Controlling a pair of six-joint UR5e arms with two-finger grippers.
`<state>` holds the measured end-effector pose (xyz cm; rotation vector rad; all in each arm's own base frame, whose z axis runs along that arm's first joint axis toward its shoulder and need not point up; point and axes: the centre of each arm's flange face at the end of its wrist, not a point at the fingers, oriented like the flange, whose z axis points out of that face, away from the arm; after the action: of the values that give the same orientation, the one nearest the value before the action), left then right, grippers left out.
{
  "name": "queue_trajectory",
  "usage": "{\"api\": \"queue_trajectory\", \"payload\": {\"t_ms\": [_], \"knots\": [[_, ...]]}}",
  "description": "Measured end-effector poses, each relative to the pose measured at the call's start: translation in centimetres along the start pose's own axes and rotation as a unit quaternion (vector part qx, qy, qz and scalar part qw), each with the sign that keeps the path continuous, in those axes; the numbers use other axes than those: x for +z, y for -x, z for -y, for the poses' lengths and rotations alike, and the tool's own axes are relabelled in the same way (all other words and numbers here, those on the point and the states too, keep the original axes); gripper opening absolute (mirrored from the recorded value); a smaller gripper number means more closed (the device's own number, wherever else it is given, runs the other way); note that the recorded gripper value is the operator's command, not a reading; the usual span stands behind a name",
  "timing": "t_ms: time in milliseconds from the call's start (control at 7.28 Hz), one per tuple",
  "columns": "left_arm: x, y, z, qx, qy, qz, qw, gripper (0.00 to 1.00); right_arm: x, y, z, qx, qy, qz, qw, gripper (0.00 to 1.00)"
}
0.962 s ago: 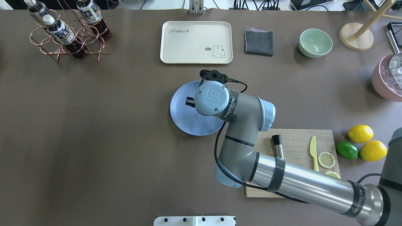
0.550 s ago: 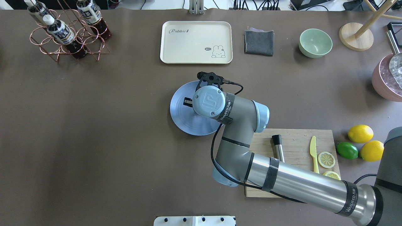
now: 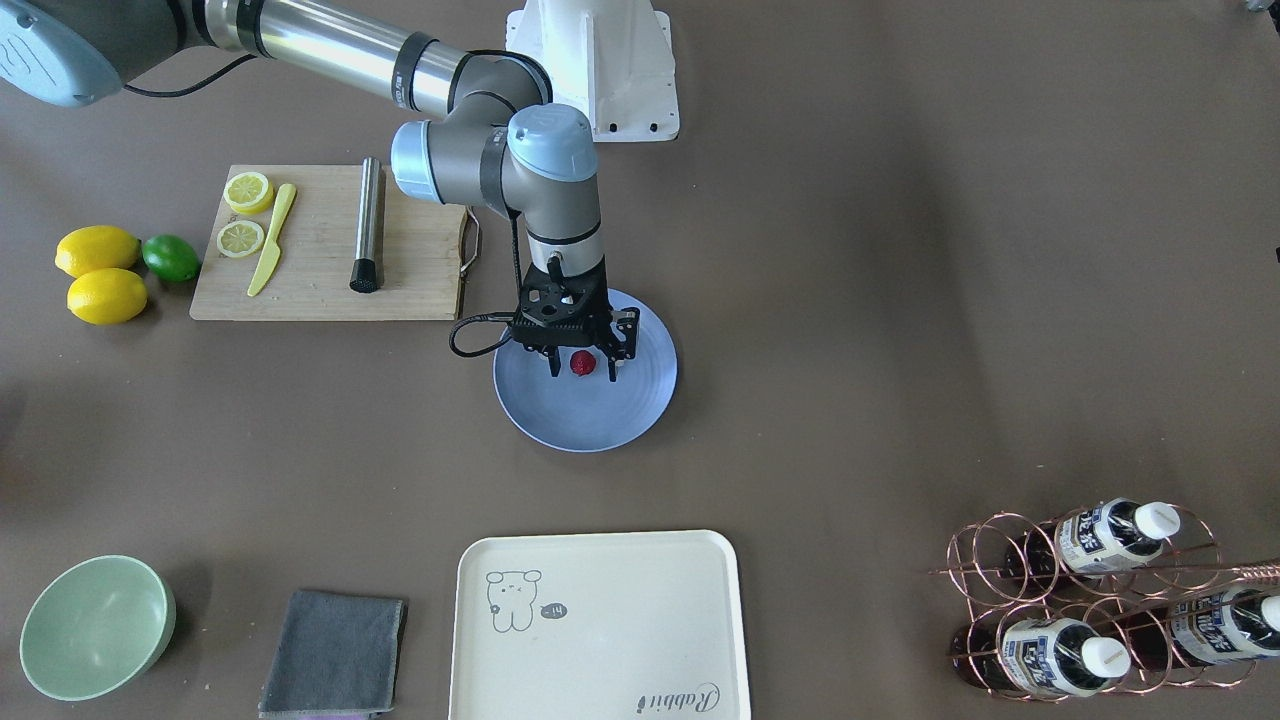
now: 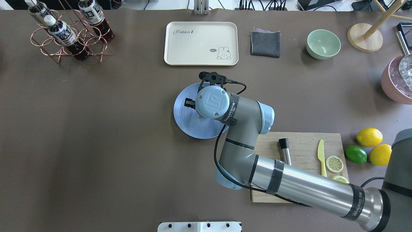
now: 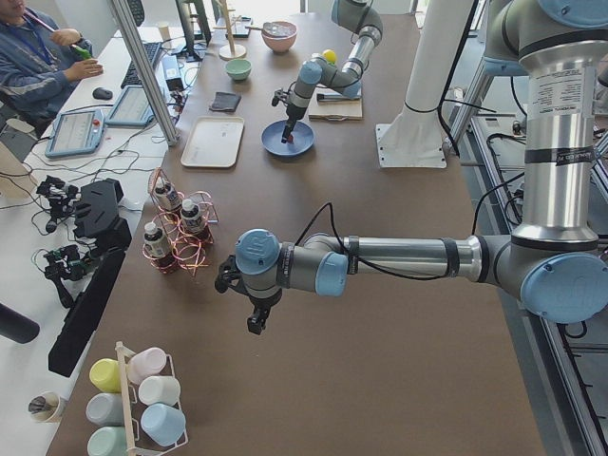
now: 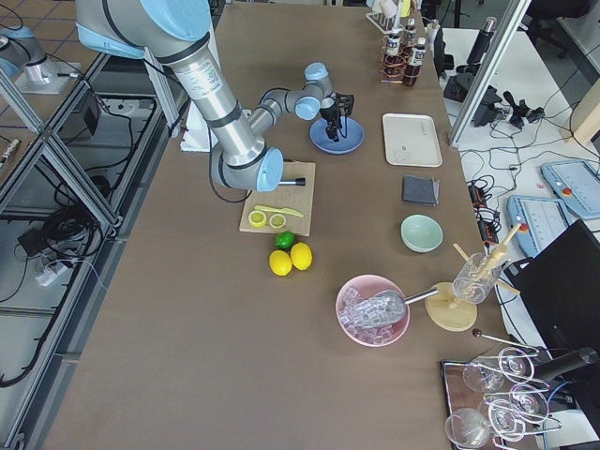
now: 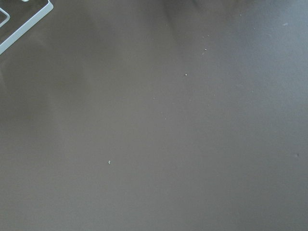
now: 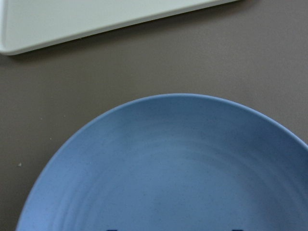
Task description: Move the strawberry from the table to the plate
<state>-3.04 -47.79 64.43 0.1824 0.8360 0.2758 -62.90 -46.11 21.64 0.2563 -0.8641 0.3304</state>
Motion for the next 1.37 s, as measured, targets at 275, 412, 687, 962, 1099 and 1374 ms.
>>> {"api": "queue_trajectory", "payload": {"t_ms": [275, 412, 687, 962, 1099, 1374], "knots": [[0.2, 0.1, -0.1, 0.000, 0.003, 0.002, 1.0000, 0.98, -1.9, -0.7, 3.4, 0.007, 0.022, -0.003, 0.9997, 1.00], [0.5, 0.4, -0.3, -0.003, 0.008, 0.006, 1.0000, 0.98, -3.6, -2.2, 6.9, 0.000, 0.037, -0.014, 0.9992, 1.00], [1.0, 1.3, -0.7, -0.009, 0.017, 0.020, 0.9996, 0.98, -7.3, -10.3, 15.6, -0.032, 0.068, -0.032, 0.9967, 1.00], [1.2, 1.5, -0.7, -0.012, 0.020, 0.023, 0.9995, 0.98, -10.9, -23.2, 22.2, -0.096, 0.083, -0.039, 0.9911, 1.00], [1.3, 1.5, -0.8, -0.015, 0.020, 0.022, 0.9994, 0.98, -12.3, -31.0, 24.1, -0.136, 0.090, -0.050, 0.9853, 1.00], [1.3, 1.5, -0.8, -0.017, 0.021, 0.021, 0.9994, 0.98, -15.1, -46.9, 26.0, -0.217, 0.110, -0.074, 0.9672, 1.00]]}}
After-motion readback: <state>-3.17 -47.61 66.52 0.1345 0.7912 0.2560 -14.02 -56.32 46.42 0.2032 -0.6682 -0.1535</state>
